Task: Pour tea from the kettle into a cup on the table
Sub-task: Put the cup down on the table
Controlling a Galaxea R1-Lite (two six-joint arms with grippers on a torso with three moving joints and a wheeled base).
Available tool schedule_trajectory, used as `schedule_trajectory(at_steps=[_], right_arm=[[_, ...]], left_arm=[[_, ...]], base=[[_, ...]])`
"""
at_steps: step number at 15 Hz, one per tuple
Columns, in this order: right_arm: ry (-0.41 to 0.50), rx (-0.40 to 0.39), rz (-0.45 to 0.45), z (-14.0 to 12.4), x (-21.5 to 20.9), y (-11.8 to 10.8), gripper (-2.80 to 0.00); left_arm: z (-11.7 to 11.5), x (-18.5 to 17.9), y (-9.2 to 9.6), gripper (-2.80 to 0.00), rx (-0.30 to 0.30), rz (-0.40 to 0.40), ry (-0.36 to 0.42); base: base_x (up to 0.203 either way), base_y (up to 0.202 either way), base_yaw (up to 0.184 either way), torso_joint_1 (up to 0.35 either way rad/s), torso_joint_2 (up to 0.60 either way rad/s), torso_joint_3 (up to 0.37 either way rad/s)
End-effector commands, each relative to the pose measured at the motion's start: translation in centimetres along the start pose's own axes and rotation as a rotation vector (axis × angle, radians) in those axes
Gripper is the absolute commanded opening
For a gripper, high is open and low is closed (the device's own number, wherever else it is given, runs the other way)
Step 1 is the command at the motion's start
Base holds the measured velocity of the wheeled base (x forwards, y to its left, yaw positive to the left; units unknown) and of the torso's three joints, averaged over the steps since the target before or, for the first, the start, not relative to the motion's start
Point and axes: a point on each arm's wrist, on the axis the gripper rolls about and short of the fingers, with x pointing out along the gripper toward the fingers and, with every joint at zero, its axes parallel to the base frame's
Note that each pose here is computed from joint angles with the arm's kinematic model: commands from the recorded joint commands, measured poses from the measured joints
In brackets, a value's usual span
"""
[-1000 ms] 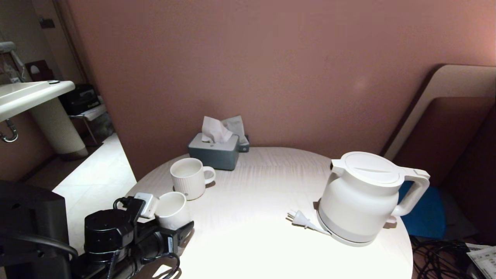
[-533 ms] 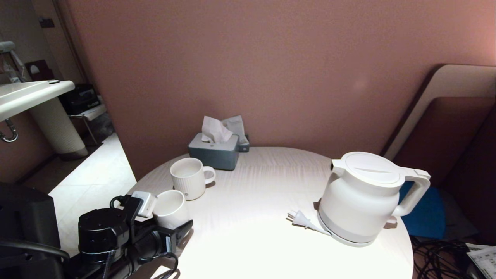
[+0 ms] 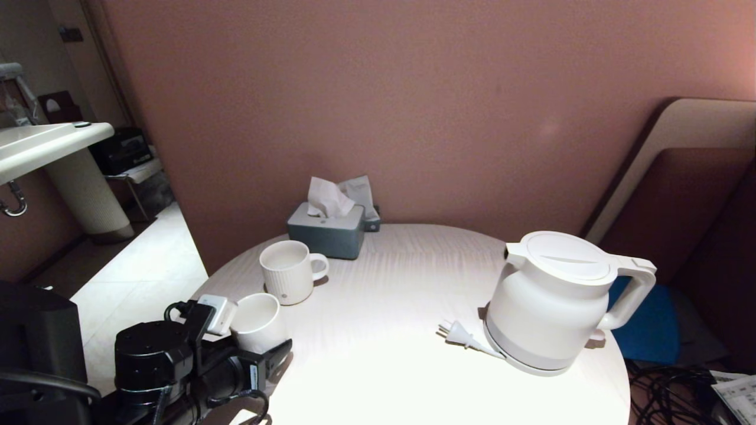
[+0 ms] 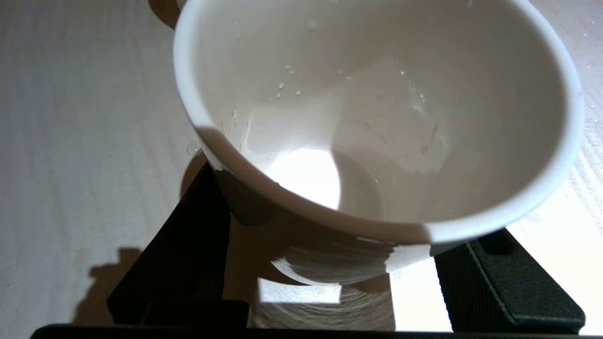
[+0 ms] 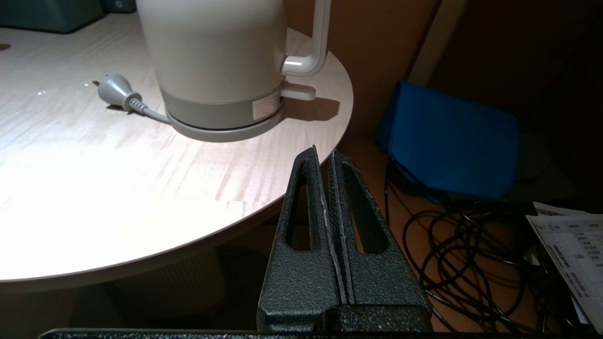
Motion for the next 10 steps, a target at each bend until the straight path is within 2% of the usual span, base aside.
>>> schedule_trajectory(at_steps=[1, 10], right_arm=[[0.0, 0.0, 0.001, 0.0, 0.0, 0.0, -2.8], [0.0, -0.001, 0.001, 0.0, 0.0, 0.0, -2.8]], left_arm=[[0.36, -0.1, -0.06, -2.8, -0.002, -0.006, -0.041], [0.65, 0.73, -0.08, -2.8, -0.011, -0.005, -0.058]], base=[[0.0, 0.0, 0.0, 0.0, 0.0, 0.0], [0.0, 0.0, 0.0, 0.0, 0.0, 0.0]])
